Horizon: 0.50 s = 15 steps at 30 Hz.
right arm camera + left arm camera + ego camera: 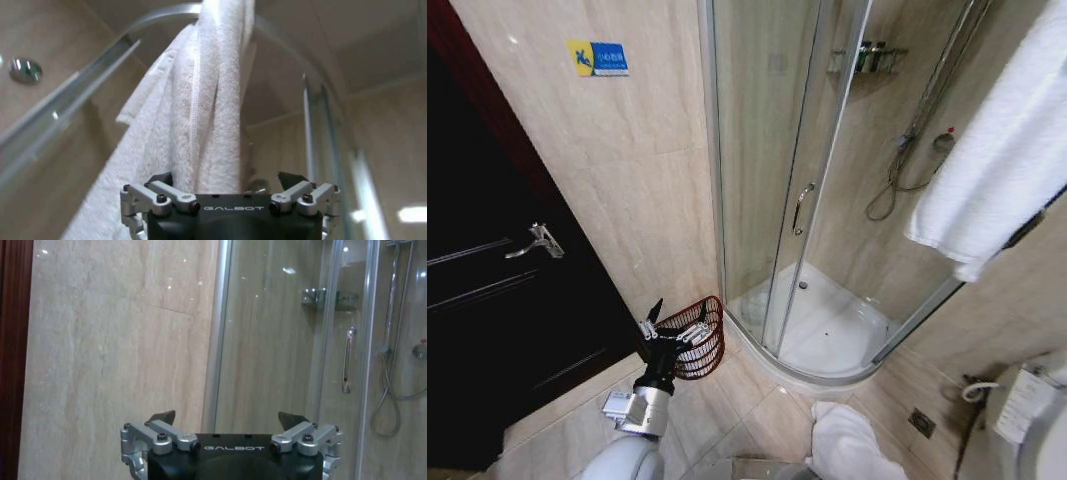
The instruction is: Discard the used towel into the hamper.
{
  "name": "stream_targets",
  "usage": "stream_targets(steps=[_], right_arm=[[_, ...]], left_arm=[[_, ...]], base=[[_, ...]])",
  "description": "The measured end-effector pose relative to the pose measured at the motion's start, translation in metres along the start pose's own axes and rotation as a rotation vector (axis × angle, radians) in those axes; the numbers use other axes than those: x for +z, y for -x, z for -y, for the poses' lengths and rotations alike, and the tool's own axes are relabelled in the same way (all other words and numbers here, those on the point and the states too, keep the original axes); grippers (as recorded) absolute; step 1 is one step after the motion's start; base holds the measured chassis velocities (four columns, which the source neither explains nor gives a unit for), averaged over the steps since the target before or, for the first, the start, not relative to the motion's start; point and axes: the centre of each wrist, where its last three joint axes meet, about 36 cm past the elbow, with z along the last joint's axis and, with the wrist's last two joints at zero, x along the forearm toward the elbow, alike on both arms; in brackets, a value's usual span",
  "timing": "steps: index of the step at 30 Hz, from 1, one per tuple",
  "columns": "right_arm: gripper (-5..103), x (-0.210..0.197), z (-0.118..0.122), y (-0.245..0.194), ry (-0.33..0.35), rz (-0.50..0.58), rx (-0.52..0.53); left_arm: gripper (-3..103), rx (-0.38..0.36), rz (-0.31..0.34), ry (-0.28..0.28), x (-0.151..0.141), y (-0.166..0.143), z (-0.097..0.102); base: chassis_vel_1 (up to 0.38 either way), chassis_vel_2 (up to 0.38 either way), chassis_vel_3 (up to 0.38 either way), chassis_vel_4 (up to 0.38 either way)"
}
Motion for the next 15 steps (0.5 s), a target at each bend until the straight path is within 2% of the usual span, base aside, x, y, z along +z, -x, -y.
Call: stream_targets(steps=[2,3,5,6,8,9,11,13,14,15], right_arm=[[100,-0.006,-0.002,0.006,0.100,-0.007,-0.041],[100,-0.006,-0.002,0.006,0.100,-0.007,-0.041],[100,-0.016,-0.010,0.010,0.257,-0.029,-0.112],[100,-0.016,-0.010,0.010,0.257,-0.029,-0.112],[100,-0.022,-0.015,0.012,0.369,-0.046,-0.163],[100,-0.025,-0.016,0.014,0.389,-0.056,-0.182],[100,-0.026,-0.016,0.016,0.386,-0.064,-0.196],[100,-0.027,-0.012,0.022,0.334,-0.081,-0.198],[100,-0.027,-0.012,0.022,0.334,-0.081,-0.198],[100,-0.027,-0.009,0.025,0.283,-0.088,-0.193]], left_arm=[[100,0.000,0.000,0.000,0.000,0.000,0.000],[100,0.000,0.000,0.000,0.000,0.000,0.000],[100,0.000,0.000,0.000,0.000,0.000,0.000],[100,0.000,0.000,0.000,0.000,0.000,0.000],[100,0.000,0.000,0.000,0.000,0.000,0.000],[100,0.000,0.000,0.000,0.000,0.000,0.000],[100,0.000,0.000,0.000,0.000,0.000,0.000],[100,0.000,0.000,0.000,0.000,0.000,0.000],[100,0.000,0.000,0.000,0.000,0.000,0.000],[100,0.000,0.000,0.000,0.000,0.000,0.000]], base=[[0.000,0.000,0.000,0.000],[0.000,0.000,0.000,0.000],[0.000,0.000,0.000,0.000],[0.000,0.000,0.000,0.000],[0.000,0.000,0.000,0.000],[0.000,0.000,0.000,0.000],[0.000,0.000,0.000,0.000],[0.000,0.000,0.000,0.000],[0.000,0.000,0.000,0.000],[0.000,0.000,0.000,0.000]])
